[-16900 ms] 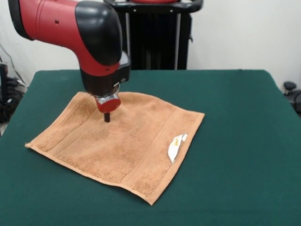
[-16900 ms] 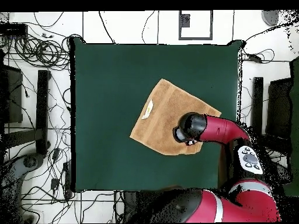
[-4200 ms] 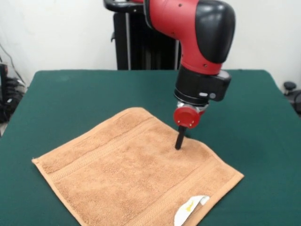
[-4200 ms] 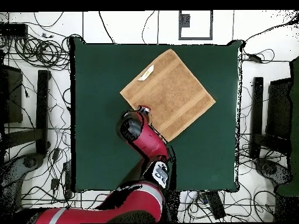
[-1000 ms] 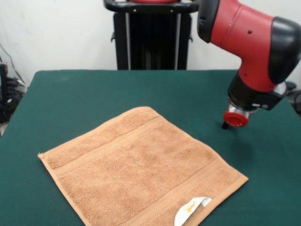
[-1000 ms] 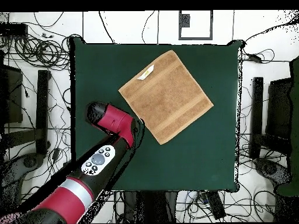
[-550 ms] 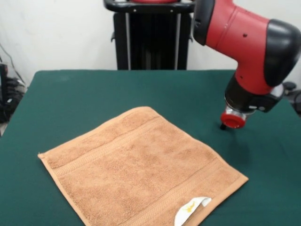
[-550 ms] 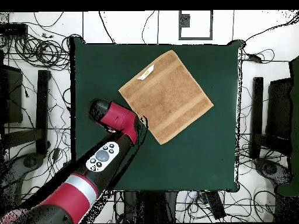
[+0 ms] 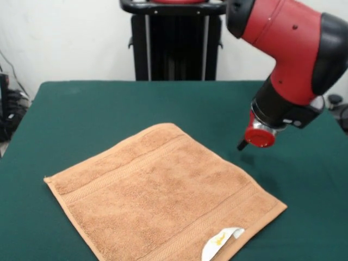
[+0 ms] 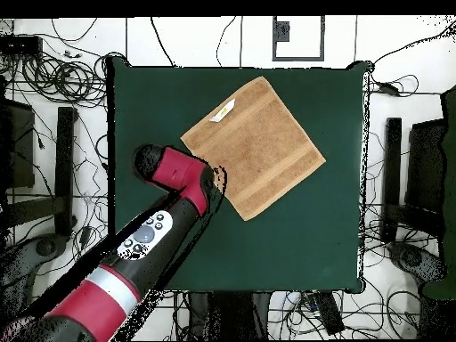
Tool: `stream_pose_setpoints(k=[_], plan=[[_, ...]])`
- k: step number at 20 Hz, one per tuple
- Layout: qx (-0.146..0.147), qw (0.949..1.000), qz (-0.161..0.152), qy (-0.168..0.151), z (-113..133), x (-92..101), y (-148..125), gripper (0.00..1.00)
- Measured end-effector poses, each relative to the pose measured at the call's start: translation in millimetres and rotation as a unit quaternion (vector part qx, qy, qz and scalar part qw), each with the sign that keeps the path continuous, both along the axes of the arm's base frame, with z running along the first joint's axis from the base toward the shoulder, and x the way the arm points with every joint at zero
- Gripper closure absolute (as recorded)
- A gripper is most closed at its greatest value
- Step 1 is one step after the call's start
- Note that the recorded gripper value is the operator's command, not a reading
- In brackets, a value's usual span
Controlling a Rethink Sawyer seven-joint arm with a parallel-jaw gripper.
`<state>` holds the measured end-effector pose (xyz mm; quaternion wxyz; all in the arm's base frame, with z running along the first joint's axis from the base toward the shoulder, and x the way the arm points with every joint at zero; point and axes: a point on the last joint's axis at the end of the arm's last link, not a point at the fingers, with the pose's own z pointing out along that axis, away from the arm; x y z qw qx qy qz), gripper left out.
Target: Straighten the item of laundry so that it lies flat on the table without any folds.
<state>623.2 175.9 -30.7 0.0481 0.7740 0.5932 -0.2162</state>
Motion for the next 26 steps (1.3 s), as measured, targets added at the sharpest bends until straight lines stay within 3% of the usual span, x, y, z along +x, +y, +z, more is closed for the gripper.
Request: stream_pose_setpoints(k=[5, 12, 17, 22, 26], plan=[[-0.036, 0.9982, 0.039, -0.029, 27.6, 33.3, -1.3, 1.00], [-0.025, 0.9972, 0.049, -0.051, 59.0, 63.2, 13.6, 1.00], [0.029, 0.9950, 0.011, -0.095, 102.9, 100.4, 31.8, 1.00], [0.092, 0.9848, -0.045, -0.140, 158.9, 131.9, 45.7, 1.00], [0.119, 0.9765, -0.064, -0.168, 197.2, 143.8, 49.3, 1.00]])
